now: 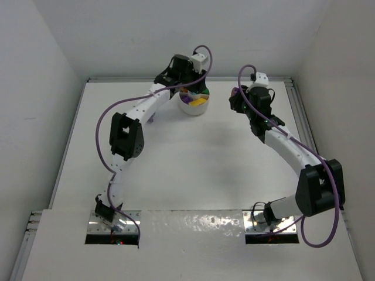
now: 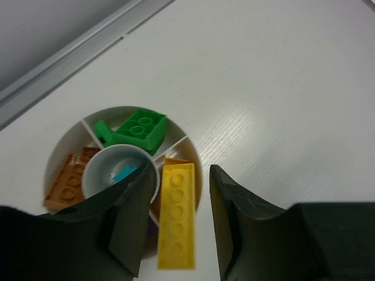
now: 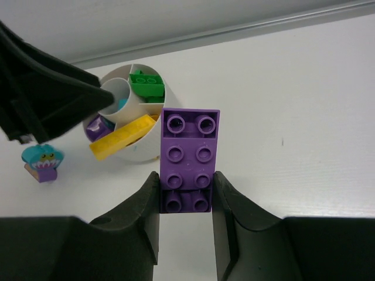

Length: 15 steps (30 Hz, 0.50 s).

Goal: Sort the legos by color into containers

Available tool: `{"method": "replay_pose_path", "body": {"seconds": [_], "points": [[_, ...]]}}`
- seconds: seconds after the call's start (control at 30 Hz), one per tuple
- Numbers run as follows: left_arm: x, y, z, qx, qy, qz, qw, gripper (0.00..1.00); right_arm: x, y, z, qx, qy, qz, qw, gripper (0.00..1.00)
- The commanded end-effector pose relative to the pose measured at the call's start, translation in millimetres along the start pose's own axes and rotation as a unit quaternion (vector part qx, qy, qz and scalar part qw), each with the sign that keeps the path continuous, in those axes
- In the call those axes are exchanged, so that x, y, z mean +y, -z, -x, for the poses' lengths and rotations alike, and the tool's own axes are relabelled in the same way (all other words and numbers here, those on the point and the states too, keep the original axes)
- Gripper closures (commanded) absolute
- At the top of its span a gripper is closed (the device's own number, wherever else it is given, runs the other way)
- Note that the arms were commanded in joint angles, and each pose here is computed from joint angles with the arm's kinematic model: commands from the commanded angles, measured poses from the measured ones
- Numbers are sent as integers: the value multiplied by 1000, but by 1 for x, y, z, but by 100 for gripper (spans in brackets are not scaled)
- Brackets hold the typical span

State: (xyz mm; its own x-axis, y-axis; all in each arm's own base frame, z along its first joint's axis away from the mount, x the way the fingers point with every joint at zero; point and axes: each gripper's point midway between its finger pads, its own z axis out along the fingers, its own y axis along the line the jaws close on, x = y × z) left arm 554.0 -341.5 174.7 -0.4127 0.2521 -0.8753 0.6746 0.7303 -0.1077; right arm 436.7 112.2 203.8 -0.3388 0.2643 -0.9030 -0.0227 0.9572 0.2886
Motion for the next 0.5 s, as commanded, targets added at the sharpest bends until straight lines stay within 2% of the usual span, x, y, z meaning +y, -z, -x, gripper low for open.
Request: {"method": "replay_pose_path", "body": {"seconds": [0.0,0.1,0.3,0.43,0.47], "points": [[40,68,72,-75,31,28,996,59,20,-4,31,-26,-1,40,999,100],[64,90,74,-77,26,48,996,59,25,-7,31,-24,7,55,998,100],[94,129,66,-69,-26,82,994,59,33,-9,29,-19,38,82,996,100],[93,144,55,-67,-71,67,993,59,42,-6,22,-5,70,116,991,100],[86,146,57,-76,-81,42,993,59,46,-3,14,5,77,135,988,100]]}}
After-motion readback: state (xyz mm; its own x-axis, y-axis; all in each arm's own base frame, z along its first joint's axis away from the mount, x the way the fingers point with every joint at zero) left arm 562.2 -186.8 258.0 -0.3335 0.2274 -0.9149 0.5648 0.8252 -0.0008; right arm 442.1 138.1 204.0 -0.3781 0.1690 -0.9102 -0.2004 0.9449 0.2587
